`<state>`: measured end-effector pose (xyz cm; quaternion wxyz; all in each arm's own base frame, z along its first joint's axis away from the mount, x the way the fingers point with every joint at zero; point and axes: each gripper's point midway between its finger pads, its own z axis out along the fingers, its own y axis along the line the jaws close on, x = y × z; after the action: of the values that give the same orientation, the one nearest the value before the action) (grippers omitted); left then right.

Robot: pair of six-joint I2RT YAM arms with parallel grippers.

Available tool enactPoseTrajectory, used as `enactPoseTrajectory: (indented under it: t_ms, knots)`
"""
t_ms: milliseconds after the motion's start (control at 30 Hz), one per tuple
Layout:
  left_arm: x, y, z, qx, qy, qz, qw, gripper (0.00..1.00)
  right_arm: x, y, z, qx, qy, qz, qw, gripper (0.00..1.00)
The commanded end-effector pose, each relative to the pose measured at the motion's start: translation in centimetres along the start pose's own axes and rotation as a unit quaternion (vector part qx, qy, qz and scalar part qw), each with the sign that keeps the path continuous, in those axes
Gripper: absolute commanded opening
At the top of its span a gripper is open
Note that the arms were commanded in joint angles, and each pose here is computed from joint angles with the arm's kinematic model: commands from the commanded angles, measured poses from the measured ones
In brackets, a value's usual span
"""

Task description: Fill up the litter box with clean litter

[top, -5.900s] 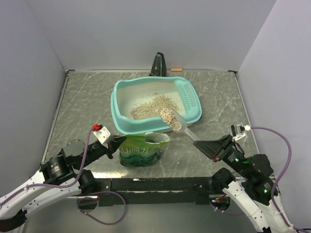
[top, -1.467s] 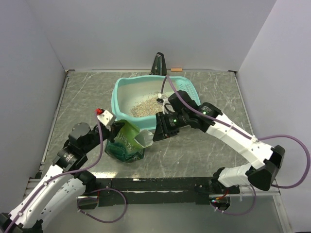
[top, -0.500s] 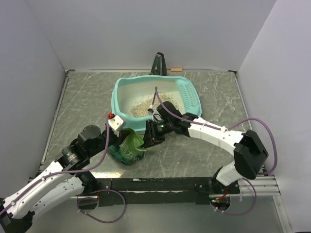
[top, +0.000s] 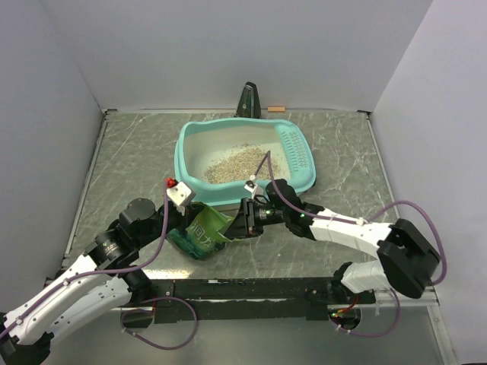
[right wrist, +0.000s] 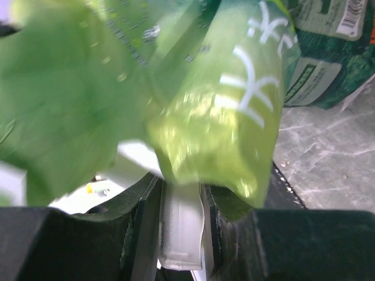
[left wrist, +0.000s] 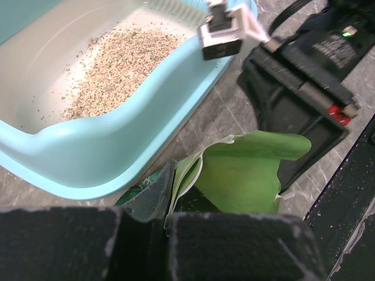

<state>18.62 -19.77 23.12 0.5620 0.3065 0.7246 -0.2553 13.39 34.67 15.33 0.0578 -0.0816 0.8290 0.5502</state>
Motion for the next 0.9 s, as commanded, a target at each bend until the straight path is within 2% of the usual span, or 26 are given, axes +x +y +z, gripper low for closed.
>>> enactPoseTrajectory:
  t_ms: [0,467,633,867]
  knots:
    - [-0.4,-0.7,0.2,0.015,-0.009,-0.012,1.000,0.01,0.0,2.8,-1.8,-0.056,-0.042,-0.015,0.997,0.00]
    - [-0.5,-0.6,0.1,0.012,-0.012,-0.011,1.000,0.01,1.1,3.8,-6.6,-0.115,-0.139,-0.020,0.983,0.00]
    - [-0.4,-0.7,0.3,0.014,-0.011,-0.008,1.000,0.01,1.3,3.1,-8.3,-0.117,-0.182,-0.012,0.976,0.00]
    - [-0.5,-0.6,0.1,0.011,-0.015,-0.009,1.000,0.01,2.1,1.9,-9.3,-0.139,-0.211,0.004,0.968,0.00]
